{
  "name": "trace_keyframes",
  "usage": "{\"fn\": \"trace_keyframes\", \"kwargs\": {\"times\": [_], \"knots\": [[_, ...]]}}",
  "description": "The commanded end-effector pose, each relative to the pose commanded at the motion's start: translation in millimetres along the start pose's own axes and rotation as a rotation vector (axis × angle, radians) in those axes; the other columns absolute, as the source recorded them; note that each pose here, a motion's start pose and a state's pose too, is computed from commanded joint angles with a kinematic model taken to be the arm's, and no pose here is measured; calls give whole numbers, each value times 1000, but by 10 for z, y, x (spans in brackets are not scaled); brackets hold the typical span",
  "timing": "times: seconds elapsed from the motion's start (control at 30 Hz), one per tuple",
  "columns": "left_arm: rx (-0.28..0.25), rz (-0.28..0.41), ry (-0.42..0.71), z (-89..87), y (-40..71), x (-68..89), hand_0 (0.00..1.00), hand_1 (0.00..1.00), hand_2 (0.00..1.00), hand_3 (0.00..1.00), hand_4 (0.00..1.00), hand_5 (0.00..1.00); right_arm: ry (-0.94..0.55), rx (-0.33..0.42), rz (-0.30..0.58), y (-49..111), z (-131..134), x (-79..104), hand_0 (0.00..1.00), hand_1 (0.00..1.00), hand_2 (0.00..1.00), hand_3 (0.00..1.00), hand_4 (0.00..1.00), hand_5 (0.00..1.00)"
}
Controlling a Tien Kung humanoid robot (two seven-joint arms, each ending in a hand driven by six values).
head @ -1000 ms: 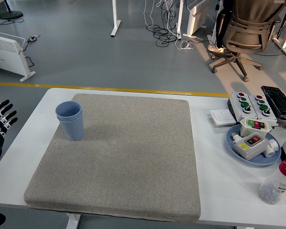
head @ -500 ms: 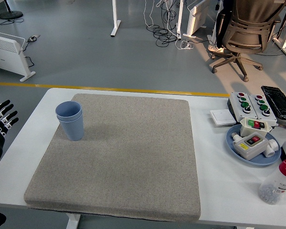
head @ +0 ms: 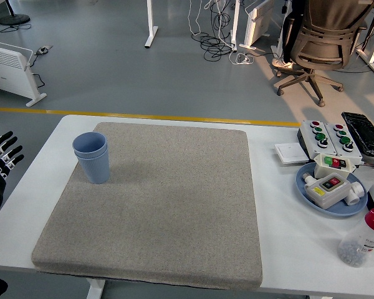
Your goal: Push cup pick cup insert cup
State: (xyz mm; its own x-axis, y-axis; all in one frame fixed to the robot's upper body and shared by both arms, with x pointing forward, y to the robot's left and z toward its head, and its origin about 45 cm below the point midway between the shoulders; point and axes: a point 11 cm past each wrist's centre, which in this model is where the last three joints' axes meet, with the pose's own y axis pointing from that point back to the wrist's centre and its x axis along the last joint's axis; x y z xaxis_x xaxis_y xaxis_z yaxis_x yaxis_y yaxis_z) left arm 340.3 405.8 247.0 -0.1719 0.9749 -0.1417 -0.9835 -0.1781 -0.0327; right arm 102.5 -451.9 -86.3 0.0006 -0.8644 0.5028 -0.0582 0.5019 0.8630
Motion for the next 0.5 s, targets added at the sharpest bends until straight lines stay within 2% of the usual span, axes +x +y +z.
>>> {"fn": "trace_keyframes", "kwargs": {"times": [0.5], "knots": [[-1, -3, -1, 3, -7, -11, 846, 864, 905, 848, 626, 998, -12, 4, -5, 4, -18, -14, 672, 617, 630, 589, 154, 491]]}}
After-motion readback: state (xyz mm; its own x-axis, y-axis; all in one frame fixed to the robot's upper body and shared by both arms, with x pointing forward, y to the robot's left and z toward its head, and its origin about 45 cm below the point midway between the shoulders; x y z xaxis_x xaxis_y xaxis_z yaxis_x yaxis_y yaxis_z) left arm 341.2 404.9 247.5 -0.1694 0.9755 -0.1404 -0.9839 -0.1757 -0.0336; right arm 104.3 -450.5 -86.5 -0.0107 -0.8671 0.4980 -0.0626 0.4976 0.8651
